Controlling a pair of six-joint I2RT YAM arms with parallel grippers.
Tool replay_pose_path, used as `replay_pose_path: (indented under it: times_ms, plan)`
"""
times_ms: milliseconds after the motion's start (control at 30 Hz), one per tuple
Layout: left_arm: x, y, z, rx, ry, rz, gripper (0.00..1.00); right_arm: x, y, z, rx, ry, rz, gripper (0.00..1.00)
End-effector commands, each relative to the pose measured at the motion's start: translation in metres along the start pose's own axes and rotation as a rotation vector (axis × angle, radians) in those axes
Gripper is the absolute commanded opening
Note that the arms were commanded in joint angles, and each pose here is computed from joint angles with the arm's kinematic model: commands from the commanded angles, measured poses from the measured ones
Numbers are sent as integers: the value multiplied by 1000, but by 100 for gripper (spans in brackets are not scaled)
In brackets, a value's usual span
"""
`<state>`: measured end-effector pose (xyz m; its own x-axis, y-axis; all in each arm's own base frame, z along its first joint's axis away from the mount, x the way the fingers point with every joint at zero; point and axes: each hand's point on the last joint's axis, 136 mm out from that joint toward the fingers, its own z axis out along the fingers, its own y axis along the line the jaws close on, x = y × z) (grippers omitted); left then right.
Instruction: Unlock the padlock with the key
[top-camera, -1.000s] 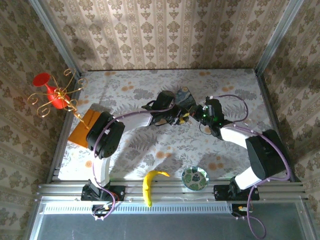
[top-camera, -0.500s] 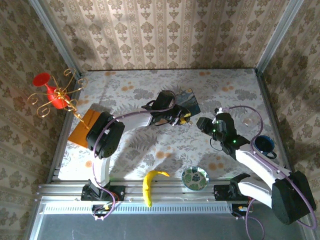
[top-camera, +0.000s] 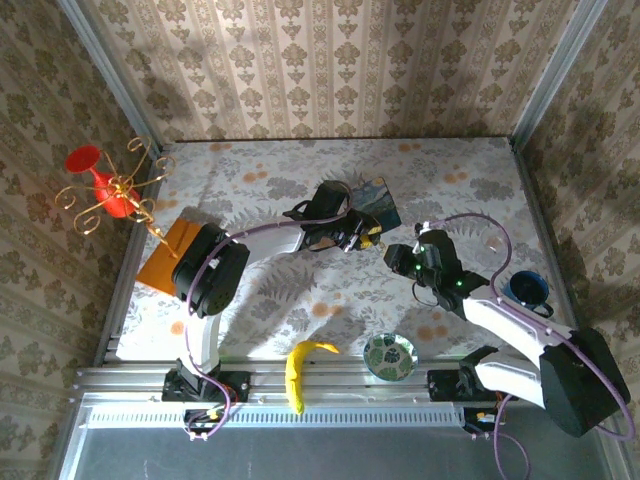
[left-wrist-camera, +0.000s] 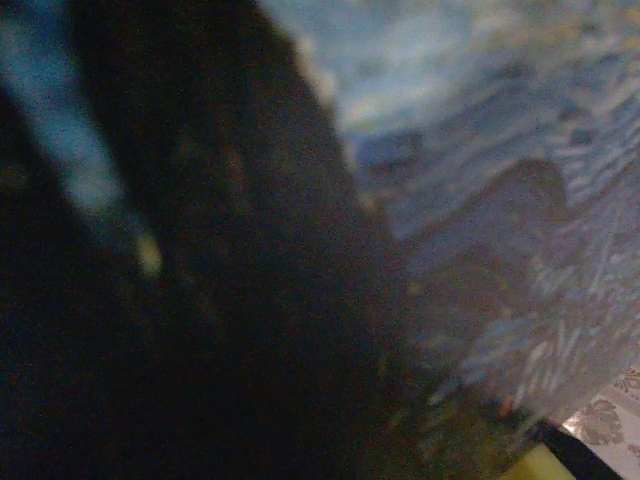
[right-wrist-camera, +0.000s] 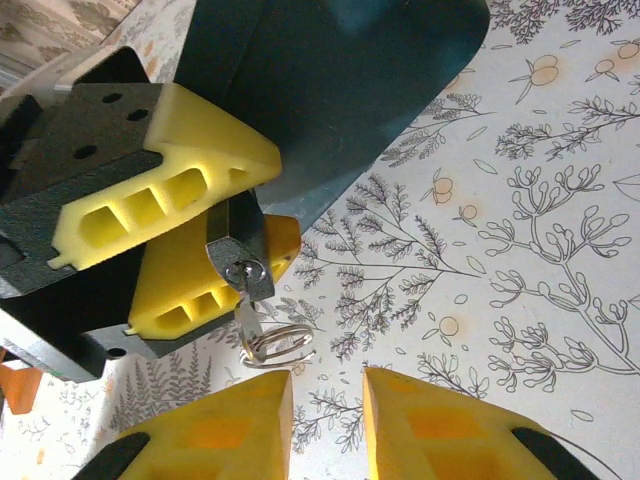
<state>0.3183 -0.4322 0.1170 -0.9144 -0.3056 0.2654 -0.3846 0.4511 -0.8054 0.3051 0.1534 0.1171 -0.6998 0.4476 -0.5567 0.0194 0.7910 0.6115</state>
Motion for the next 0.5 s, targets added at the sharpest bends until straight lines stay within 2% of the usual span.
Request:
replay_pose_path:
  times_ms: [0, 467]
  plan:
    - [15, 9, 3, -29, 68, -39, 0, -18, 23, 1, -60, -44, -31, 24]
    - [14, 10, 6, -30, 71, -42, 0, -24, 23, -16, -56, -98, -28, 25]
